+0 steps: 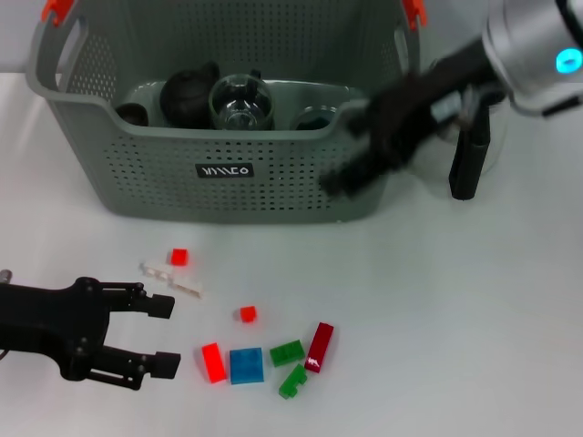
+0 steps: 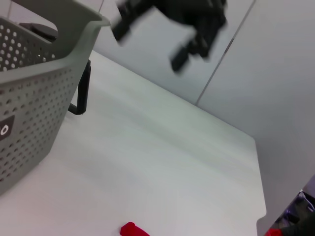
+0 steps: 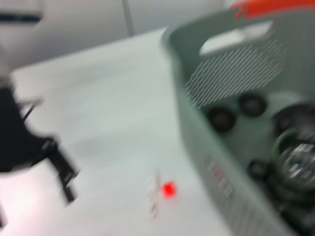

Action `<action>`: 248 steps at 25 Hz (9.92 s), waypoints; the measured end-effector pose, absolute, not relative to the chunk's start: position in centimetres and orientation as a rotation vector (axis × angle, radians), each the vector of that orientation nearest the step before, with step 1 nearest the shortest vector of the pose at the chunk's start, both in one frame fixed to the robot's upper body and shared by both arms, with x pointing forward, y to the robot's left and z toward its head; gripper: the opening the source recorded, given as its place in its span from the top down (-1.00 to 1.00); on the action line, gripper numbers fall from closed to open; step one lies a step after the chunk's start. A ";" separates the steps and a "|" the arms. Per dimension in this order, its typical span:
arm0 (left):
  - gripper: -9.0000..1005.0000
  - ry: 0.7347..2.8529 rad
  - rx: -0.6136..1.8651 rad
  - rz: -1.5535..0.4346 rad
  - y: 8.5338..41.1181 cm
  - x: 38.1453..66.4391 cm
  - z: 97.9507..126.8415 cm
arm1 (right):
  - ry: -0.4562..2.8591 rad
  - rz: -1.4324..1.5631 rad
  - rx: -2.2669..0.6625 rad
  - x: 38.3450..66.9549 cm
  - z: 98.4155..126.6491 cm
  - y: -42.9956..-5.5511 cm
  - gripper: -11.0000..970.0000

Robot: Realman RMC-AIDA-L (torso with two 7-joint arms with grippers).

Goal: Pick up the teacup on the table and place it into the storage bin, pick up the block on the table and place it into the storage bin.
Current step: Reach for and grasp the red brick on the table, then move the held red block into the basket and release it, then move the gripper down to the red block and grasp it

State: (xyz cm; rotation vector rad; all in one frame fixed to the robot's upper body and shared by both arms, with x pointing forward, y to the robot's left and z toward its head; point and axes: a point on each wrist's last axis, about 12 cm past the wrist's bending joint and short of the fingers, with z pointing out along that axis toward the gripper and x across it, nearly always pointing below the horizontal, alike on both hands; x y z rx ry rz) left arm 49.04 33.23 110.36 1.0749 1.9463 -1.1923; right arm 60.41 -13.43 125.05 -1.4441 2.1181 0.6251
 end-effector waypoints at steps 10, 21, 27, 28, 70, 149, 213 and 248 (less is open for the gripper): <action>-0.75 1.959 1.081 -1.198 33.2 49.0 110.2 | 2.164 0.671 -1.755 58.7 119.7 -12.0 -0.95; -0.75 1.986 1.064 -1.238 32.7 48.7 109.3 | 1.986 0.440 -2.040 58.9 115.0 -8.1 -0.95; -0.75 1.981 1.013 -1.242 32.8 48.6 109.1 | 1.859 0.308 -2.195 57.7 113.0 -6.2 -0.93; -0.75 1.981 1.010 -1.244 32.8 48.6 109.0 | 1.844 0.298 -2.214 57.6 112.8 -6.1 -0.93; -0.75 1.975 0.940 -1.292 32.3 48.0 108.4 | 1.606 0.235 -2.415 55.6 110.5 -4.8 -0.73; -0.75 1.943 1.020 -1.247 32.3 49.5 109.5 | 1.964 0.163 -1.263 68.9 119.8 -10.5 0.57; -0.75 1.985 1.033 -1.251 32.8 49.0 109.2 | 1.998 0.484 -1.789 57.3 110.7 -4.1 -0.60; -0.75 1.983 1.027 -1.257 32.4 48.9 108.9 | 1.935 0.475 -1.769 56.8 108.3 -3.6 -0.38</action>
